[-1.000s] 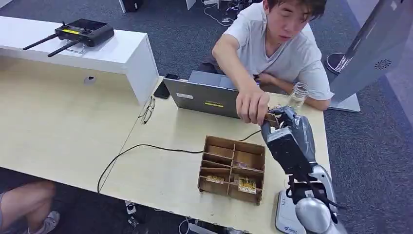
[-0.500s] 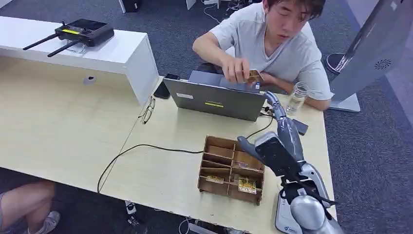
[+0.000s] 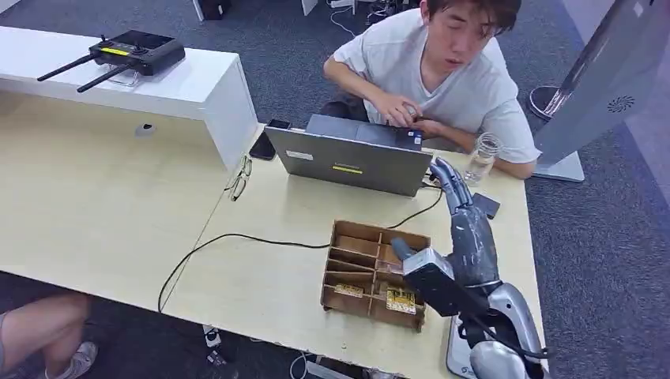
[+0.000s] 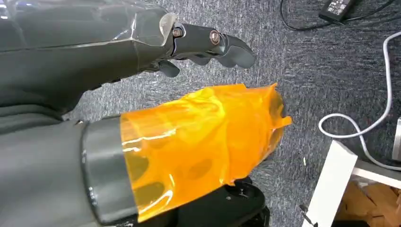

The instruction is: Pass the card to the sensor for recognition and then transmit it.

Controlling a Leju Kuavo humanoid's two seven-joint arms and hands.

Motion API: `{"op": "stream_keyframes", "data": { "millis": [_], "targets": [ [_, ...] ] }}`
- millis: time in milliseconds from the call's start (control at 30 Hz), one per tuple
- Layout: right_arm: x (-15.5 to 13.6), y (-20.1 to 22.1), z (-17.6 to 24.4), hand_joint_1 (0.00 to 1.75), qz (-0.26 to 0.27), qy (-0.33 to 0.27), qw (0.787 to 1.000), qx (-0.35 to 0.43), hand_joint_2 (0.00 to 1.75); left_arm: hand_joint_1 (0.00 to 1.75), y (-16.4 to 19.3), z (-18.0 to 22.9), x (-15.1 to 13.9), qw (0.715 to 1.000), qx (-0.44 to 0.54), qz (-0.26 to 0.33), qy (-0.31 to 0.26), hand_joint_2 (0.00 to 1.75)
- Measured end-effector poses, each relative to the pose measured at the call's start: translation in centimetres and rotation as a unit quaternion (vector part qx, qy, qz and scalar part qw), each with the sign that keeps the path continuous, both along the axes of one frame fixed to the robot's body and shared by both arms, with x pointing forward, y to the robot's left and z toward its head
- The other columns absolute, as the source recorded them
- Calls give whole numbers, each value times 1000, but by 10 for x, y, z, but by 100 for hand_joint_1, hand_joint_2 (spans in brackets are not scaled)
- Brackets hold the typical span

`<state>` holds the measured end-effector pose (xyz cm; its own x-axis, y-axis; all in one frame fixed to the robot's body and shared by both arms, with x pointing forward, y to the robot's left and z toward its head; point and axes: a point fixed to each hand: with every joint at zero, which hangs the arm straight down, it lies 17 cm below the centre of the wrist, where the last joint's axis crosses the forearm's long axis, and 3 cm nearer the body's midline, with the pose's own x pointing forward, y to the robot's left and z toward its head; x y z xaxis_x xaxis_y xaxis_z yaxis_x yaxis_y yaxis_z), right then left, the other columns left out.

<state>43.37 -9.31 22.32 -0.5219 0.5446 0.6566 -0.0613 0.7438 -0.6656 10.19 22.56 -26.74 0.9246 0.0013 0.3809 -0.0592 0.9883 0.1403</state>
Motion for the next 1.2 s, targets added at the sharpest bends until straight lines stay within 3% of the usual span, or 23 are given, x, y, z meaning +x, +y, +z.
{"op": "stream_keyframes", "data": {
  "millis": [233,667,1200],
  "targets": [
    [-12,5,-5,0,4,-31,998,-61,175,0,0,0,0,1000,0,1,0,0],
    [-21,9,-47,0,35,-12,986,-162,175,0,0,0,-1,1000,-1,1,2,0],
    [-27,10,-84,9,50,10,974,-220,175,0,2,-1,-3,1000,-1,6,6,0]
  ]
}}
